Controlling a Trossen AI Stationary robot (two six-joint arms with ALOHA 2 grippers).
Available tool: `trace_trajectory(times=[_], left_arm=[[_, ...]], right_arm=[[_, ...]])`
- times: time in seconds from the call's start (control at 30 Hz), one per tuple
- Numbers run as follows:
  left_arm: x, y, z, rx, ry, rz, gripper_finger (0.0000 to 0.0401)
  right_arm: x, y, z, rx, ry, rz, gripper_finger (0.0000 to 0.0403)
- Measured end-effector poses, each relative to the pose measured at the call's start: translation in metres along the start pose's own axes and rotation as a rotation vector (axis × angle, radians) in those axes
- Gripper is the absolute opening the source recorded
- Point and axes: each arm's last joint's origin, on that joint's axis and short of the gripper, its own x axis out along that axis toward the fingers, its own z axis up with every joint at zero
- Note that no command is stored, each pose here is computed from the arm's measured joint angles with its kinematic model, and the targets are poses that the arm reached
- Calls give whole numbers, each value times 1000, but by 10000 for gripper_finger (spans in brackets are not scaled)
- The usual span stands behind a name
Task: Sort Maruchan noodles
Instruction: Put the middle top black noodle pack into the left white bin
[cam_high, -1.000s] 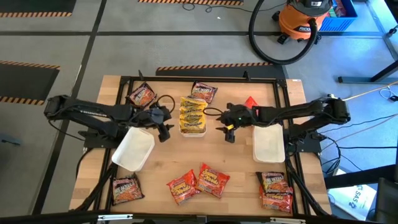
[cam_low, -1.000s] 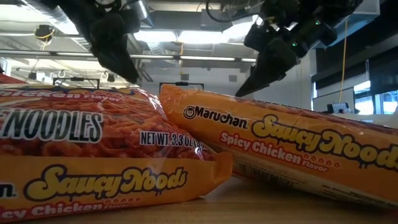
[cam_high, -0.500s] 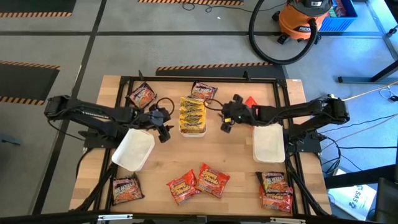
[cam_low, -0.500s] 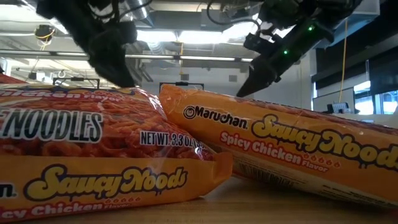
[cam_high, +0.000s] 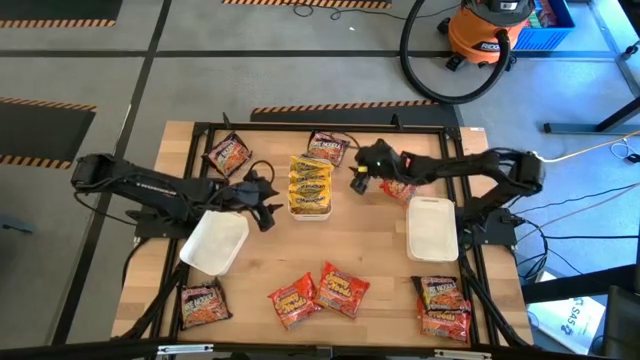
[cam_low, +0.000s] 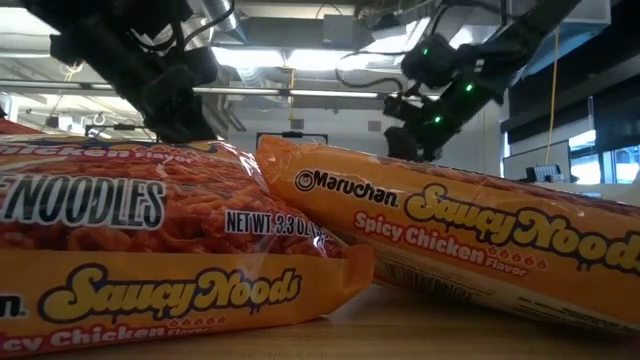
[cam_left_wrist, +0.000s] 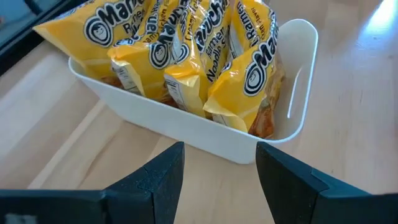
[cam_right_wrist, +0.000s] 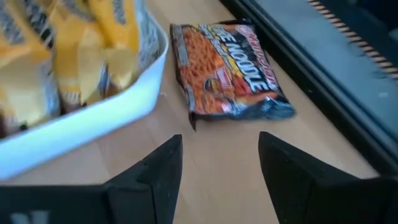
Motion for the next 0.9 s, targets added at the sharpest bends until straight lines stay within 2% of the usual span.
trace_trajectory(times=[0.17,0.33,0.67,0.77,0.9], left_arm=[[3,1,-6,-6,-39,-11,192],[3,1,-7,-6,-41,-12,192],[3,1,-7,-6,-39,-11,192],[3,1,-8,-5,-40,-14,192],[3,0,-6,-11,-60,-21,192]], right_arm=[[22,-21,5,54,-7,25,188],[34,-35,11,65,47,32,188],[7,-50,30,22,255,58,188],[2,-51,34,23,235,57,188],[8,-50,42,50,129,57,188]])
